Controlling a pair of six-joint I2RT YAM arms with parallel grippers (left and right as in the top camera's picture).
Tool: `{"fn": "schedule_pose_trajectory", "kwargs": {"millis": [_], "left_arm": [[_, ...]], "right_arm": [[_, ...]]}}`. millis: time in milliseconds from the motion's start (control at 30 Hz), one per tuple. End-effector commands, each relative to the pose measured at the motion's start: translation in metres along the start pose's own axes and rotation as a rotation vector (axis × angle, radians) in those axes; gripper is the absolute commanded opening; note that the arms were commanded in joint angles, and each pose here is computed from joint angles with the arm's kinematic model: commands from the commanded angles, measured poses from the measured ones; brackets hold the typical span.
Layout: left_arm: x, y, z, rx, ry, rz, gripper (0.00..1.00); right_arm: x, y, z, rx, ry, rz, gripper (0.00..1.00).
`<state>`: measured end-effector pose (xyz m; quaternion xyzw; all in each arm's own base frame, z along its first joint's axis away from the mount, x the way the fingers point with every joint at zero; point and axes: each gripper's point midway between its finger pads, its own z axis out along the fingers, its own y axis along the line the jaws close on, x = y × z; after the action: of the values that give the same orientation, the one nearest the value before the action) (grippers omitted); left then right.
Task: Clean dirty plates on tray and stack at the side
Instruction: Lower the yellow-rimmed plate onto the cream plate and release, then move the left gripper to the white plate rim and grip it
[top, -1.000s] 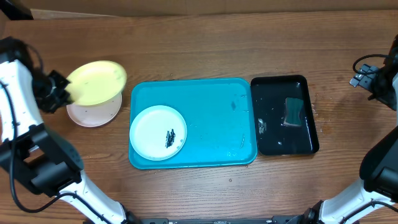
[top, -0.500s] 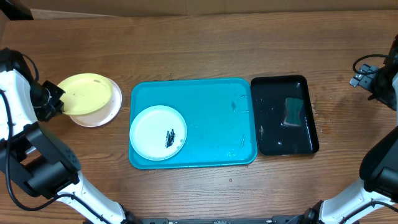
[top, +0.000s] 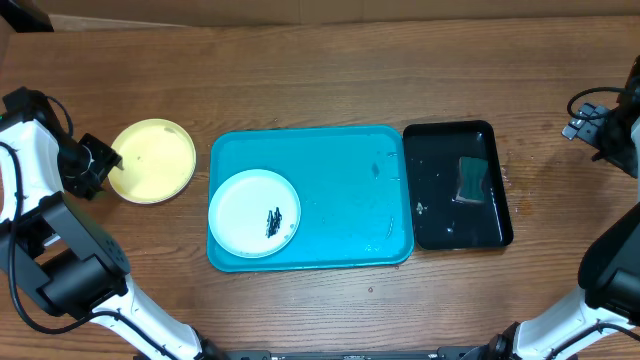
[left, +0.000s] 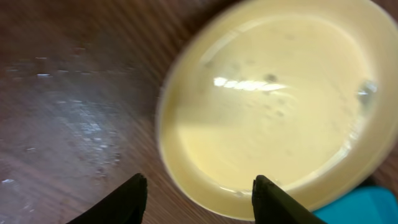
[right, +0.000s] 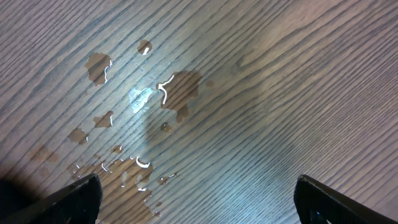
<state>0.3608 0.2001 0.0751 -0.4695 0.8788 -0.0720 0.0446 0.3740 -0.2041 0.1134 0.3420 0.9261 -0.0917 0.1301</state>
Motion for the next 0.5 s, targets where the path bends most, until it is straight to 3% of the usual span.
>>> {"fn": "schedule_pose_trajectory", "kwargs": {"millis": [0,133,233,400,467], "left_arm": [[0.021,-0.039,-0.003,0.195,0.088,0.11,0.58],[0.04,-0.063,-0.007,0.297,0.143,0.217,0.55],[0.057,-0.07,-0.008,0.287,0.182,0.257,0.53],[0.102,-0.082,-0.012,0.241,0.284,0.397,0.39],[0.12,-0.084,-0.016,0.192,0.308,0.453,0.38]], "right_arm": [[-0.004,0.001,-0.001,-0.004,-0.009,0.004,1.0],[-0.004,0.001,-0.001,-0.004,-0.009,0.004,1.0],[-0.004,0.001,-0.001,-0.004,-0.009,0.004,1.0],[-0.004,0.001,-0.001,-0.004,-0.009,0.004,1.0],[-0.004,0.001,-0.001,-0.004,-0.009,0.004,1.0]]}}
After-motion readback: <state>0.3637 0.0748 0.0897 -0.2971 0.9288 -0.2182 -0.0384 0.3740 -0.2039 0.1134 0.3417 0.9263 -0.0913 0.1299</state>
